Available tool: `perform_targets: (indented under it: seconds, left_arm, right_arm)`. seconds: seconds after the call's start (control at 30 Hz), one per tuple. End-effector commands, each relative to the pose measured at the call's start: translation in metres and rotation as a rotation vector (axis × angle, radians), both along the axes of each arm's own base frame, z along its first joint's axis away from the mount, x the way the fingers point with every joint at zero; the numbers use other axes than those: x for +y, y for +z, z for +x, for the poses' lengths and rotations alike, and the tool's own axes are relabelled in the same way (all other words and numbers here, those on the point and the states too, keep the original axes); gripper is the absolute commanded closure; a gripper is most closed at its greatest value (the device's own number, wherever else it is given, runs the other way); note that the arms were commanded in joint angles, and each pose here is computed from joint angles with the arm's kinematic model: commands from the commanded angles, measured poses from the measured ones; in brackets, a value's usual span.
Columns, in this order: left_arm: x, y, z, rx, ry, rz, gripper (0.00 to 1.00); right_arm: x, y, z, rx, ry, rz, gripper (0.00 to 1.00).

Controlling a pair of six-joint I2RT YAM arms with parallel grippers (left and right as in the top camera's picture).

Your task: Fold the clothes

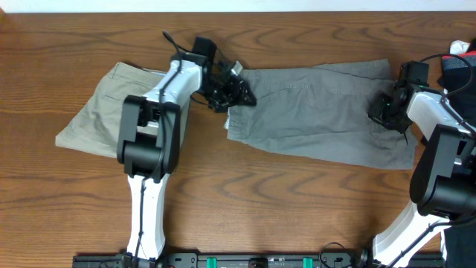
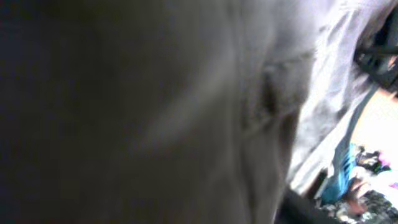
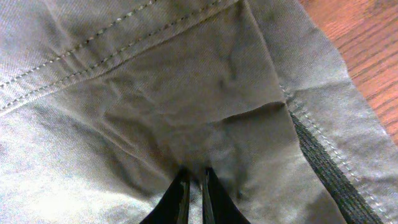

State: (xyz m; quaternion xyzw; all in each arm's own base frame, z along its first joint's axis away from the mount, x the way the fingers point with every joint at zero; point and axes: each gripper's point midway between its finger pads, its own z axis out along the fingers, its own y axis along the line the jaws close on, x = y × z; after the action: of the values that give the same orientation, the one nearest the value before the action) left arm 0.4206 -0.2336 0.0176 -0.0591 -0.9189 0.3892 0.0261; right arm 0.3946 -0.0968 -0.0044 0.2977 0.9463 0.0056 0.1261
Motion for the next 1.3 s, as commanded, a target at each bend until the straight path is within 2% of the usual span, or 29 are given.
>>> perform_targets:
  seconds: [0.0,0.1,0.3,0.47,0.6,0.73,0.87,1.03,1.27]
  left_arm:
    - [0.01,-0.046,-0.017,0.071,-0.015,0.097,0.65]
    - [0.014,-0.044,-0.014,0.073,-0.005,0.097,0.79]
    - [0.031,-0.02,-0.008,0.084,0.029,0.121,0.88]
    - [0.062,0.024,-0.002,-0.011,0.037,0.261,0.89]
    - [0.089,0.084,0.007,-0.158,0.047,0.423,0.89]
    - [0.097,0.146,0.01,-0.294,0.043,0.472,0.88]
    - [0.093,0.188,0.011,-0.387,0.025,0.5,0.89]
    - [0.086,0.212,0.011,-0.484,0.001,0.623,0.88]
    - [0.052,0.202,0.012,-0.52,-0.024,0.665,0.88]
  right_arm:
    - [-0.002,-0.044,-0.036,0.155,-0.004,-0.003,0.91]
    - [-0.001,-0.044,-0.036,0.156,-0.004,-0.002,0.91]
    - [-0.001,-0.043,-0.04,0.171,-0.003,0.001,0.92]
    - [0.0,-0.033,-0.043,0.171,-0.003,0.001,0.92]
    - [0.003,-0.008,-0.034,0.105,0.028,0.008,0.91]
    - [0.009,0.024,-0.023,0.008,0.053,0.03,0.89]
    - [0.014,0.051,-0.015,-0.074,0.065,0.048,0.88]
    - [0.016,0.069,-0.012,-0.123,0.071,0.045,0.87]
    - [0.026,0.071,-0.01,-0.138,0.089,0.092,0.87]
